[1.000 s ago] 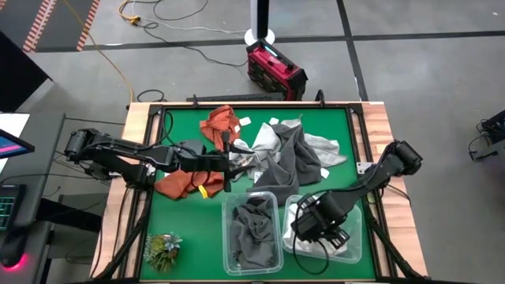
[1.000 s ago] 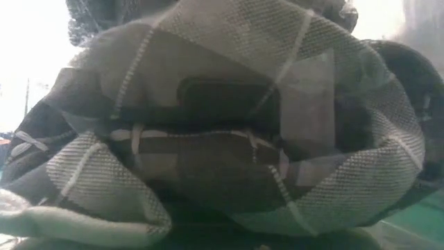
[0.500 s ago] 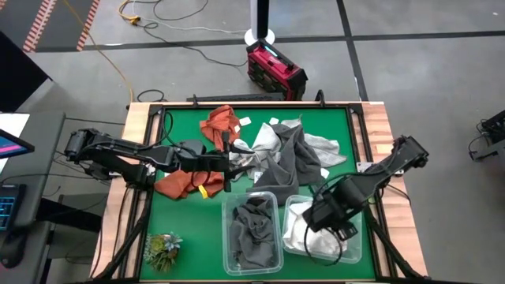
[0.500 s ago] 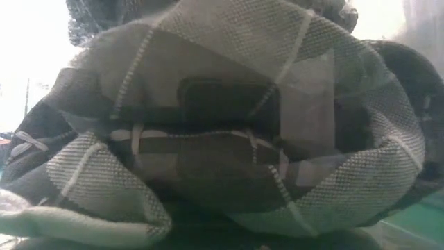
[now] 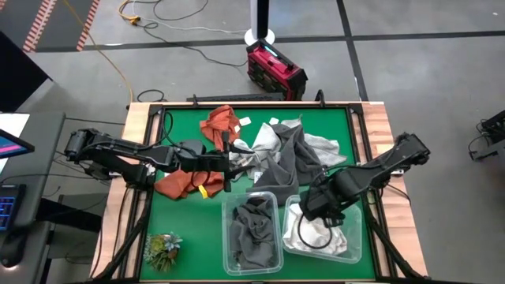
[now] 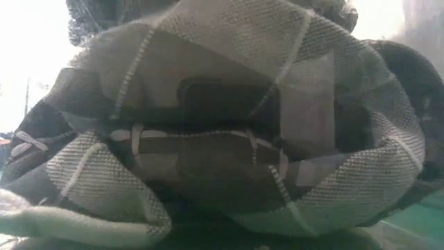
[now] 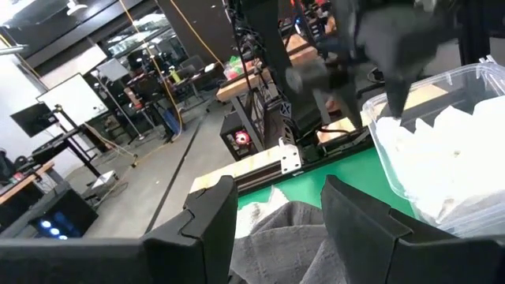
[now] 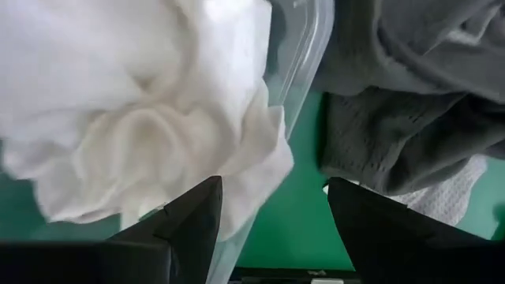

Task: Sort towels by color in basket
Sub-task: Put the right white towel into the right transparent bin

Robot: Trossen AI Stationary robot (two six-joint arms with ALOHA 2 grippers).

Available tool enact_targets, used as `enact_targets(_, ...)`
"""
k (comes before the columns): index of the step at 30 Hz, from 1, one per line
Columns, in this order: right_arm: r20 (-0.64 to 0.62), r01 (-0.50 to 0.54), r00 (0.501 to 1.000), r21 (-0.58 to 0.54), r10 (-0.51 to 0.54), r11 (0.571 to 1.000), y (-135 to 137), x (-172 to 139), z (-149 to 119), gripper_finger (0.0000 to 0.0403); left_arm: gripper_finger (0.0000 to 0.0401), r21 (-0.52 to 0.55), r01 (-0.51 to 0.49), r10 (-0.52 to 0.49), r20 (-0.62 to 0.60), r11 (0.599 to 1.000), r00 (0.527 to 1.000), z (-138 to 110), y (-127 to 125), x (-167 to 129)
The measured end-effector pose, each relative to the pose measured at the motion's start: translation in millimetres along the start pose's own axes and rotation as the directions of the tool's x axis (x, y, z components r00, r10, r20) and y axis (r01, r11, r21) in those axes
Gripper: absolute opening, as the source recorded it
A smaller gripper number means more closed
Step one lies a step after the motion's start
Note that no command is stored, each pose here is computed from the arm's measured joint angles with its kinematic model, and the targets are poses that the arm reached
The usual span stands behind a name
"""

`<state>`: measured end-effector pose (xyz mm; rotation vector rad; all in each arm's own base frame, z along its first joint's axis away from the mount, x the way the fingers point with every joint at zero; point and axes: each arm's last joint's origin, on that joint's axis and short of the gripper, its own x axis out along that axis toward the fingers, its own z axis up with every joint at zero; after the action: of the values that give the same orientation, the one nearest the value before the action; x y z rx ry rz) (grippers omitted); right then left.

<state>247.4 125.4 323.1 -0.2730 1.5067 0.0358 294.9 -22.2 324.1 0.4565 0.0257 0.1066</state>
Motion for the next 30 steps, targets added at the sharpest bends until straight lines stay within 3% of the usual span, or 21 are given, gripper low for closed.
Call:
enact_targets(5, -0.079, 0.009, 0.997, -0.015, -0.010, 1.000, 0, 16, 7, 0.0230, 0.0173, 0.000, 0.000, 0.000, -0.001, 1.000, 1.000, 0, 0, 0)
enact_targets(11, -0.084, -0.022, 0.996, -0.044, 0.019, 0.999, 6, 15, 5, 0.0056, 0.0173, 0.003, 0.001, -0.001, -0.001, 1.000, 1.000, 0, 0, 0)
enact_targets(13, -0.088, -0.051, 0.995, -0.062, 0.046, 0.997, 10, 14, 4, 0.0020, 0.0173, 0.003, 0.001, -0.001, -0.001, 1.000, 1.000, 0, 0, 0)
enact_targets(19, 0.037, -0.180, 0.982, -0.097, 0.184, 0.979, 28, 12, 15, 0.0047, 0.0173, 0.003, 0.001, -0.001, -0.002, 1.000, 1.000, 0, 0, 0)
enact_targets(22, 0.101, -0.235, 0.961, -0.188, 0.257, 0.954, 40, 9, 19, 0.0042, 0.0173, 0.003, 0.001, -0.001, -0.002, 1.000, 1.000, 0, 0, 0)
enact_targets(26, 0.123, -0.223, 0.952, -0.355, 0.282, 0.908, 54, 7, 17, 0.0015, 0.0173, 0.003, 0.001, -0.001, -0.002, 1.000, 1.000, 0, 0, 0)
enact_targets(30, 0.070, -0.179, 0.970, -0.450, 0.234, 0.875, 64, 32, 9, 0.0018, 0.0173, 0.003, 0.001, -0.001, -0.002, 1.000, 1.000, 0, 0, 0)
